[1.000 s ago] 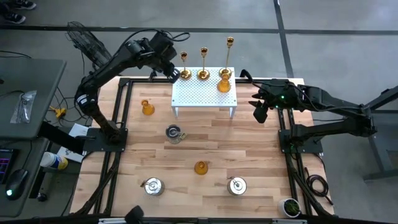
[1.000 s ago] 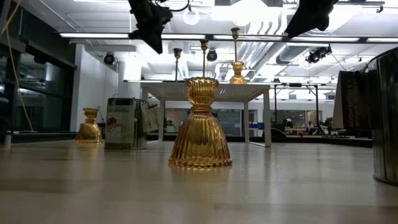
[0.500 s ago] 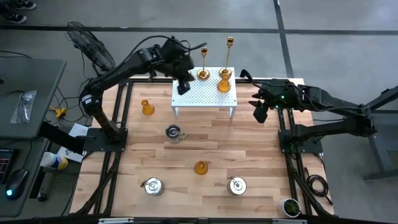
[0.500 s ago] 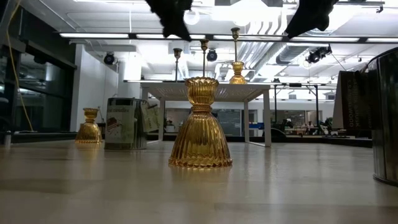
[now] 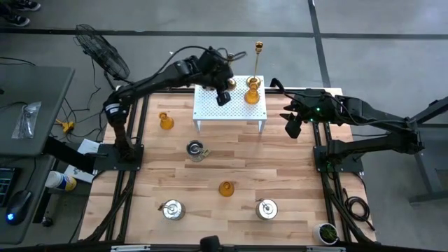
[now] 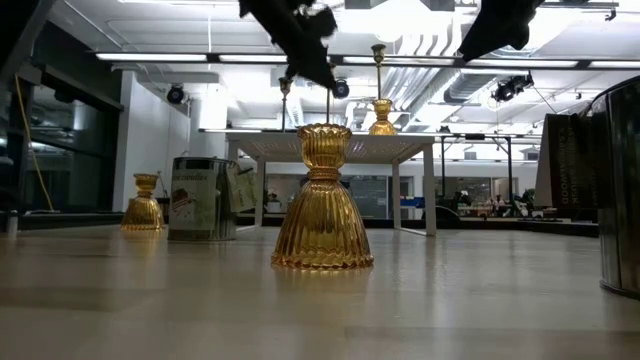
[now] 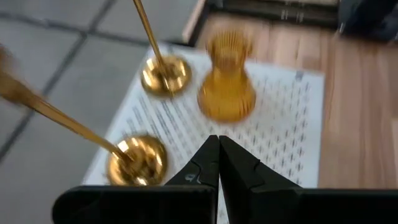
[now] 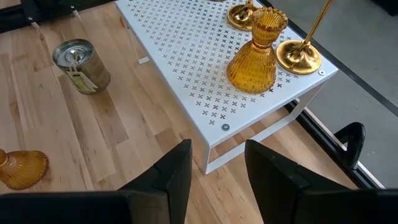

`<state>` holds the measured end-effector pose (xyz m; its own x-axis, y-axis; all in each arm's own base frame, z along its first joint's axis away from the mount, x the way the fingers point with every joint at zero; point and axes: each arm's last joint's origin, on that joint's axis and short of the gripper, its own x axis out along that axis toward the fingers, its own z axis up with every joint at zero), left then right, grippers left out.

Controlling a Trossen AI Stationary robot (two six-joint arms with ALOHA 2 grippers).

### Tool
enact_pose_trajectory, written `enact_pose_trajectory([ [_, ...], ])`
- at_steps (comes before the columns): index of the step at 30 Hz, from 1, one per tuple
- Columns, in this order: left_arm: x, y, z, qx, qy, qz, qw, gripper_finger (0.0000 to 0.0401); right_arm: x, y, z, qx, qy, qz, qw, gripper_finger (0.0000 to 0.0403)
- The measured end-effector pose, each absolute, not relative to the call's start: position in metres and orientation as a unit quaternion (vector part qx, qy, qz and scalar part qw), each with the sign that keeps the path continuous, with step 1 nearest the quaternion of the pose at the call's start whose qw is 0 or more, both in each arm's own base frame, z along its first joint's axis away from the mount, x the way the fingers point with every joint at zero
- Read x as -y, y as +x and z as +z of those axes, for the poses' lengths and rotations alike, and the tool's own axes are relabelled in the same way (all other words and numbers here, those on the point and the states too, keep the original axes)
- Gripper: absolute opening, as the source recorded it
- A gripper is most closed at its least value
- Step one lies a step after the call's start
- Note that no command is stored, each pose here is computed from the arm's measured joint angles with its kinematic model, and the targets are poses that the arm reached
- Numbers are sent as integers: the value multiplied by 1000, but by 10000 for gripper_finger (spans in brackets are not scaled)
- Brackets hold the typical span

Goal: Pick & Place candle stick holders
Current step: Put the top brown glass candle holder on the shelf aligned with the other brown glass candle holder

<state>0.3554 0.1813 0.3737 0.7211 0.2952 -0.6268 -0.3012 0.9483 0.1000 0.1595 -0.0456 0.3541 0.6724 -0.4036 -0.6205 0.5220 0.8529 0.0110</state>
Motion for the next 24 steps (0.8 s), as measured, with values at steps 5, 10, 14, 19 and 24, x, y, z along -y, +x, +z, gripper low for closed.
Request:
enact_pose_trajectory([
  [5, -183, 370, 351, -370, -3, 141, 918, 0, 46, 160, 354, -315, 94, -255, 910, 140],
  [10, -179, 380, 335, -400, 16, 144, 905, 0, 46, 160, 354, -315, 94, -254, 910, 140],
  [14, -176, 381, 335, -409, 29, 163, 897, 0, 46, 160, 354, -315, 94, -254, 910, 140],
  [19, -170, 372, 336, -444, 24, 176, 878, 0, 46, 160, 354, -315, 94, -254, 910, 140],
  [24, -160, 354, 341, -498, 14, 181, 848, 0, 46, 159, 354, -316, 92, -253, 910, 140],
])
